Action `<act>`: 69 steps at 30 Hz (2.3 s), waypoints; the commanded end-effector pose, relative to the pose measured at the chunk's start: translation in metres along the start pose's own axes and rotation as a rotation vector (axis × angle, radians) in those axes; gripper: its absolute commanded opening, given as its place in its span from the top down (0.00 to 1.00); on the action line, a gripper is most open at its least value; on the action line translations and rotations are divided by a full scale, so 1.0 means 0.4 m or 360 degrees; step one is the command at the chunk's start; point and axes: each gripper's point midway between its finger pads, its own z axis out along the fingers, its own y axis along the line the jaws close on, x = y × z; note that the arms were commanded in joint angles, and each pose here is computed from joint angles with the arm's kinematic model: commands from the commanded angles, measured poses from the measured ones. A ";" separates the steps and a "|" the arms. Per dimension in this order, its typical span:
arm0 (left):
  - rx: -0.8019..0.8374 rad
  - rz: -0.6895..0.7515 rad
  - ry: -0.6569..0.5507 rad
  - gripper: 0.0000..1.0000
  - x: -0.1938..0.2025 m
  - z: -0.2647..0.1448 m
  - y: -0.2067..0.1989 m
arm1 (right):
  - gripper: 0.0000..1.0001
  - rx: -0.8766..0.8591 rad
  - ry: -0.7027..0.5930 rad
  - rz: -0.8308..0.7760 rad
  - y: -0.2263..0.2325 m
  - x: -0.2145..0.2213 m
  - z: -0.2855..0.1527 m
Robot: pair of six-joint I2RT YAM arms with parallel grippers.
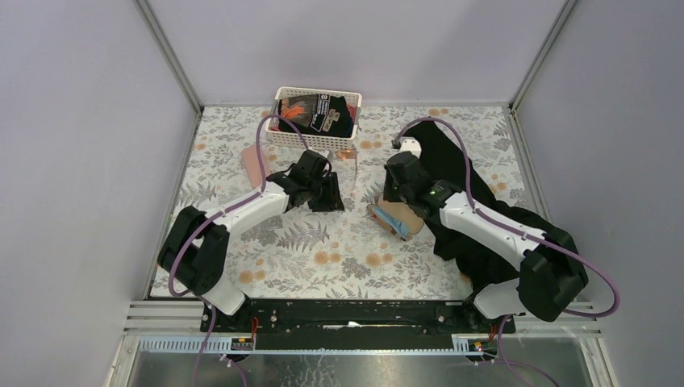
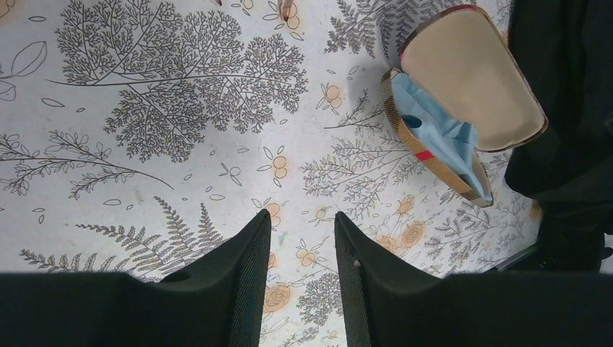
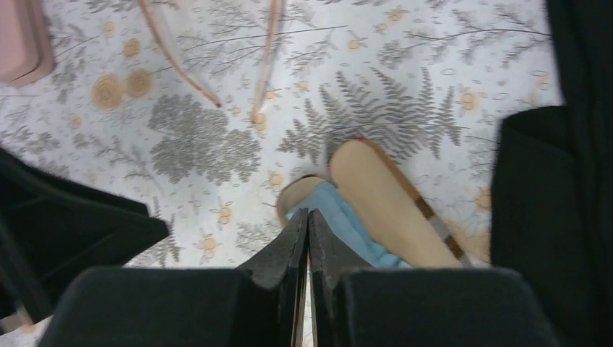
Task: Organize the sunglasses
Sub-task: Place the glasses cleaning cloth in the sunglasses case, then move the sunglasses to the center of the board.
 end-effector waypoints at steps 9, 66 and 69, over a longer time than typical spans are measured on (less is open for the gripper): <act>0.0050 -0.0091 -0.0137 0.56 -0.061 -0.062 -0.004 | 0.81 0.0275 0.0175 0.0074 -0.224 0.026 -0.032; -0.0354 -0.0701 -0.0471 0.48 -0.330 0.116 0.202 | 0.67 0.0029 0.0422 0.0344 -0.230 0.090 0.035; -0.0442 -0.0746 -0.0452 0.52 -0.325 0.150 0.231 | 0.67 0.0025 0.0430 0.0348 -0.229 0.096 0.033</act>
